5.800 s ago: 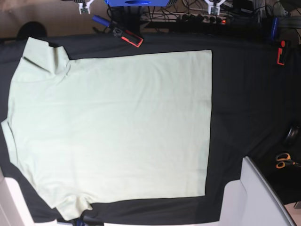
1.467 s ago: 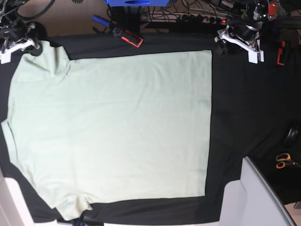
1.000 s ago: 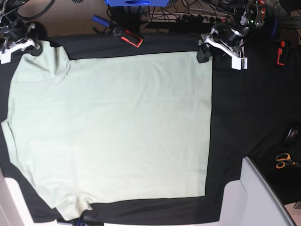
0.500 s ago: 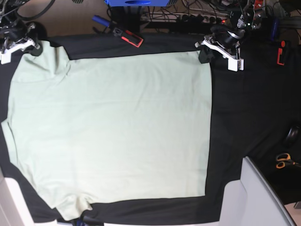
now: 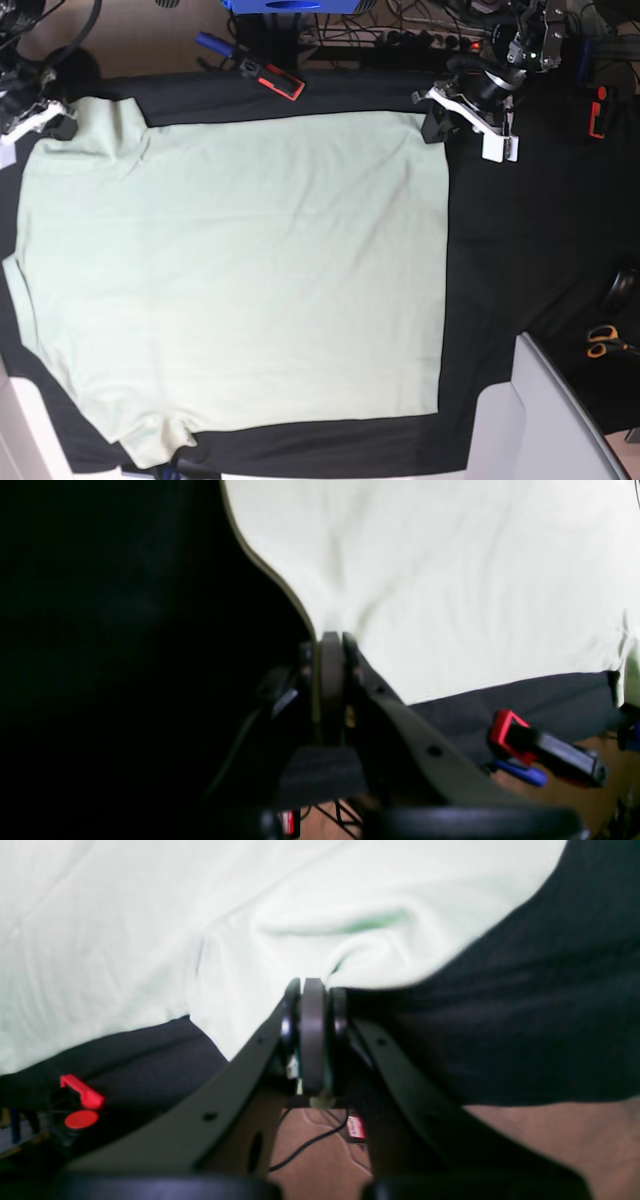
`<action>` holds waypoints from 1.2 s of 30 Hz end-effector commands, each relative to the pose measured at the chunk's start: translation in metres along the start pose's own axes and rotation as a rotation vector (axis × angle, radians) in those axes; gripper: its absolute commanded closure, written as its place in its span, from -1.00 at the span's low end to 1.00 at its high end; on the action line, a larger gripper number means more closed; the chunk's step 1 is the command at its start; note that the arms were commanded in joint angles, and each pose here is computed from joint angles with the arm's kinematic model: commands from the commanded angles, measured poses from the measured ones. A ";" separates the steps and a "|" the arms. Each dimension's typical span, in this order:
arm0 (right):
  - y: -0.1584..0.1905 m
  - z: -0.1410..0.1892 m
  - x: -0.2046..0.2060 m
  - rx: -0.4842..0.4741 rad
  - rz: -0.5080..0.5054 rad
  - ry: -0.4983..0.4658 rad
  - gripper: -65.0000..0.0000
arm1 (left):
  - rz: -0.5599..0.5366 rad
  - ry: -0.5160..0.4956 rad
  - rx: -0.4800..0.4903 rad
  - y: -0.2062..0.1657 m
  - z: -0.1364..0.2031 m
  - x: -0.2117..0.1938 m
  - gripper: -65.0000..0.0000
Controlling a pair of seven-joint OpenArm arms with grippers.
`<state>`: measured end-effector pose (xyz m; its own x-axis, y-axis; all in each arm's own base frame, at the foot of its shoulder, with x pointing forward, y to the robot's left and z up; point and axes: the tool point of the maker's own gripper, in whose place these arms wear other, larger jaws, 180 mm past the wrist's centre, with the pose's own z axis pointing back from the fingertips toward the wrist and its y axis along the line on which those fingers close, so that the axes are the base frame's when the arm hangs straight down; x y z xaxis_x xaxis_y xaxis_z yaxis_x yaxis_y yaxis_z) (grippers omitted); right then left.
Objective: Fold the T-shirt properly
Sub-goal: 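Lift the shoulder edge with both grippers and fold it toward the hem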
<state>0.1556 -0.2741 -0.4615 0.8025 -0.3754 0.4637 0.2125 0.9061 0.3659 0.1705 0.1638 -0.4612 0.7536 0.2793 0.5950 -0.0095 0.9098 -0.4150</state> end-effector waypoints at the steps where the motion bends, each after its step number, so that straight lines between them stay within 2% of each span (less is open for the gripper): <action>1: 0.000 0.005 0.021 0.001 0.035 -0.047 1.00 | -0.006 -0.017 -0.010 -0.001 0.003 0.005 1.00; 8: 0.000 0.007 0.067 -0.007 0.103 -0.071 1.00 | -0.016 -0.041 -0.021 -0.004 -0.003 0.020 1.00; 9: -0.001 0.007 0.074 -0.015 0.087 -0.081 1.00 | -0.018 -0.030 -0.022 -0.004 -0.004 0.019 1.00; 13: -0.001 0.007 0.099 -0.028 0.067 -0.128 1.00 | -0.016 -0.036 0.001 0.005 -0.007 0.036 1.00; 17: 0.012 0.003 0.126 -0.007 0.120 -0.151 1.00 | -0.010 -0.078 0.015 0.010 -0.011 0.061 1.00; 23: 0.027 -0.021 0.141 0.045 0.069 -0.136 1.00 | -0.028 -0.090 -0.003 0.004 -0.022 0.088 1.00; 30: 0.037 -0.039 0.173 0.086 0.102 -0.149 1.00 | -0.006 -0.106 0.000 0.006 -0.038 0.101 1.00; 36: 0.044 -0.060 0.185 0.126 0.081 -0.143 1.00 | 0.015 -0.117 0.007 0.011 -0.049 0.113 1.00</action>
<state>0.3287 -0.2807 -0.4311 0.7709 -0.3409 0.5380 0.0974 0.8979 0.4293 0.2743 0.1863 -0.4474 0.7109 0.3226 0.6249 -0.0452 0.9077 -0.4171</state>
